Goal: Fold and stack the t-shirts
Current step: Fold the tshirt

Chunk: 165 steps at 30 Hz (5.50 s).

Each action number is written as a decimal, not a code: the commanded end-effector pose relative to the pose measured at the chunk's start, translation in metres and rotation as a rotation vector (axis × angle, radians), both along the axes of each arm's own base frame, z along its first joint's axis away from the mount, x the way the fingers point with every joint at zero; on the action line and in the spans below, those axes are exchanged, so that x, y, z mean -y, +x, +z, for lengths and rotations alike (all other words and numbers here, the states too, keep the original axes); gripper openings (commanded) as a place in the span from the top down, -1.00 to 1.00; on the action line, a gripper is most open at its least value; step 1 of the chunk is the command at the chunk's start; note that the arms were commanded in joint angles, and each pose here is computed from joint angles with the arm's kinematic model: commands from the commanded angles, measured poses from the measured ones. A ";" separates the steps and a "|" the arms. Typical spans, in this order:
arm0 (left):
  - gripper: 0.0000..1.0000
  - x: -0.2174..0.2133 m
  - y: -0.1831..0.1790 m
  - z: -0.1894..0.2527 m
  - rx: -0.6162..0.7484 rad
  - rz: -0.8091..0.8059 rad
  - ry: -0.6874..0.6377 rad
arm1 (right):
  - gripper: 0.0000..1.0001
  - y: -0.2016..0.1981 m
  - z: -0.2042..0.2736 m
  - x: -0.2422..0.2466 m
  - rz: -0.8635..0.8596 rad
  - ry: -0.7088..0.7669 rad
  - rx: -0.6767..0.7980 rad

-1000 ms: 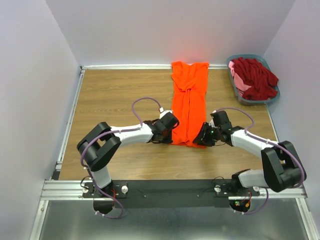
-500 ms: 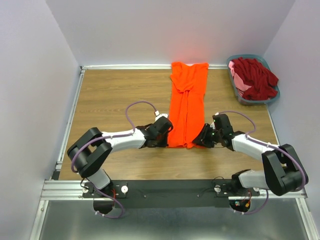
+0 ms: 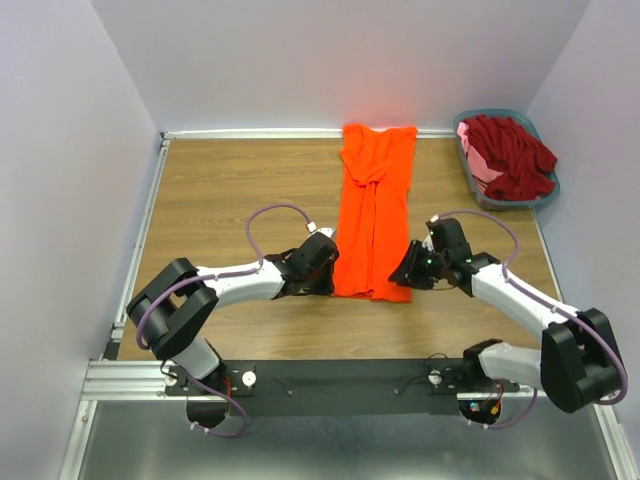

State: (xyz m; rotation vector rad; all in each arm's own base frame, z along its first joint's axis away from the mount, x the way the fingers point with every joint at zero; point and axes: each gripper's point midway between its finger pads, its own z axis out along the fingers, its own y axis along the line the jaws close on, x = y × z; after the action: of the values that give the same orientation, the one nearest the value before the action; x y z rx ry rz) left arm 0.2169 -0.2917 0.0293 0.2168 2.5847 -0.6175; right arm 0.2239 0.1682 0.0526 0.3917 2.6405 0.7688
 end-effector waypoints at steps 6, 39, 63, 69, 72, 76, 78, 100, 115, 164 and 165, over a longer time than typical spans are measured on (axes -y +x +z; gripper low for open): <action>1.00 0.002 -0.004 -0.001 -0.013 -0.026 -0.019 | 0.23 -0.008 0.023 -0.033 0.115 0.084 -0.017; 1.00 -0.007 -0.010 -0.002 -0.020 -0.006 -0.016 | 0.99 -0.011 -0.010 -0.056 0.069 0.083 -0.077; 1.00 -0.012 -0.018 -0.006 -0.071 -0.006 0.021 | 0.17 -0.004 0.015 -0.027 -0.009 -0.038 0.020; 0.98 -0.019 -0.034 -0.001 -0.101 0.007 -0.013 | 0.11 0.052 0.032 -0.012 0.009 -0.216 0.141; 0.97 -0.021 -0.049 -0.004 -0.119 -0.011 -0.020 | 0.11 0.084 0.034 -0.006 0.003 -0.251 0.153; 0.96 -0.022 -0.069 -0.008 -0.153 -0.005 -0.038 | 0.10 0.117 0.021 0.005 0.010 -0.302 0.139; 0.92 -0.020 -0.078 -0.009 -0.170 0.005 -0.059 | 0.10 0.146 0.021 0.016 -0.007 -0.321 0.154; -0.26 0.000 0.058 0.130 0.181 0.130 -0.263 | 0.10 0.168 0.008 0.017 0.073 -0.276 0.139; -0.06 0.050 0.247 0.078 0.181 0.171 -0.140 | 0.13 0.216 -0.022 0.012 0.086 -0.290 0.115; -0.29 0.028 -0.039 0.010 -0.151 -0.030 0.130 | -0.06 -0.039 -0.003 0.065 -0.036 -0.274 -0.166; -0.28 0.028 -0.040 0.007 -0.156 -0.033 0.129 | -0.06 -0.042 -0.005 0.064 -0.032 -0.269 -0.179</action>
State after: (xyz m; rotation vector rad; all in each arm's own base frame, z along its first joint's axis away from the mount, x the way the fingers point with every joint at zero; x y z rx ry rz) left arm 0.1827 -0.3180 0.0446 0.2956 2.7505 -0.4919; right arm 0.1895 0.0999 0.0463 0.3922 2.8301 0.3350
